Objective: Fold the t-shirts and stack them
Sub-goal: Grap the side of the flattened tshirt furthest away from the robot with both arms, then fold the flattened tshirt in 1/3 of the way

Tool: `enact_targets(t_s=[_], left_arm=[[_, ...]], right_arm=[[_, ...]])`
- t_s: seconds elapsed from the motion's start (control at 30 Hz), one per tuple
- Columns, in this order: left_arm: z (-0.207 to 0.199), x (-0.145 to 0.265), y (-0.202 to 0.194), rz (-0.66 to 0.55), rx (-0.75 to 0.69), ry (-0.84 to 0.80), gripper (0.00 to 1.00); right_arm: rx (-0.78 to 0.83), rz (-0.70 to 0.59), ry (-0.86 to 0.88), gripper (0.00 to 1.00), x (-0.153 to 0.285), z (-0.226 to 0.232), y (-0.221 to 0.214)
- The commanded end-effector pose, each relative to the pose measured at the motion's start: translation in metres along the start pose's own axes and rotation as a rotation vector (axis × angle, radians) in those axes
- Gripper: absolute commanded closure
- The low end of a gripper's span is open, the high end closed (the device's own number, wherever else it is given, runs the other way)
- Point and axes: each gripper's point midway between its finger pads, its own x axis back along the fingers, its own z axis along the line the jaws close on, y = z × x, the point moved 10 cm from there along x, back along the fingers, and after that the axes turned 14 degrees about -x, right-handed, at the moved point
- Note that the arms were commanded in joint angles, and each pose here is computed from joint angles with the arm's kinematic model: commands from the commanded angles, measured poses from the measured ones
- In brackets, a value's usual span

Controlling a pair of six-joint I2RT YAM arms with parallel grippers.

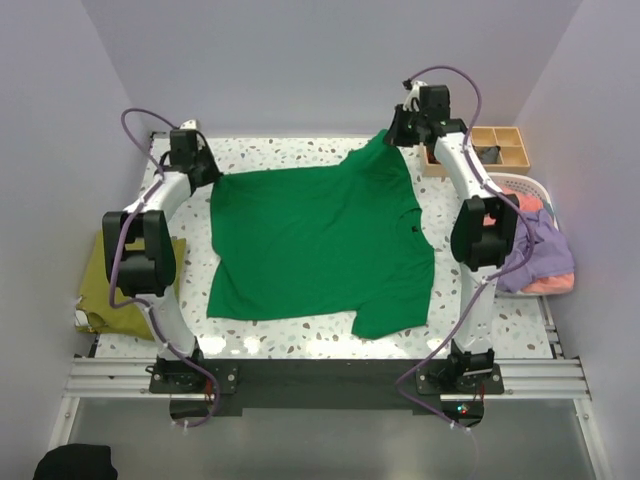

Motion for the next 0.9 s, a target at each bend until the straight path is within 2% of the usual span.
enact_targets(t_s=[0.0,0.13,0.33,0.53,0.7,0.87], left_arm=[[-0.004,0.031,-0.001,-0.031,0.018,-0.025,1.0],[-0.002,0.04,-0.029,0.015,0.04,-0.007,1.0],[0.001,0.057,-0.05,0.037,0.045,0.012,1.0],[0.001,0.064,-0.06,0.067,0.05,0.021,1.0],[0.005,0.067,-0.066,0.092,0.045,0.053,1.0],[0.006,0.066,-0.073,0.112,0.046,0.064,1.0]], right_arm=[[0.007,0.018,-0.025,1.0,0.029,-0.001,-0.011],[-0.014,0.063,-0.031,1.0,0.039,-0.006,-0.031],[-0.027,0.138,-0.06,1.0,0.048,-0.015,-0.058],[-0.06,0.17,-0.094,1.0,0.061,-0.015,-0.075],[-0.061,0.147,-0.209,1.0,0.084,-0.019,-0.093],[-0.063,0.19,-0.259,1.0,0.092,-0.025,-0.108]])
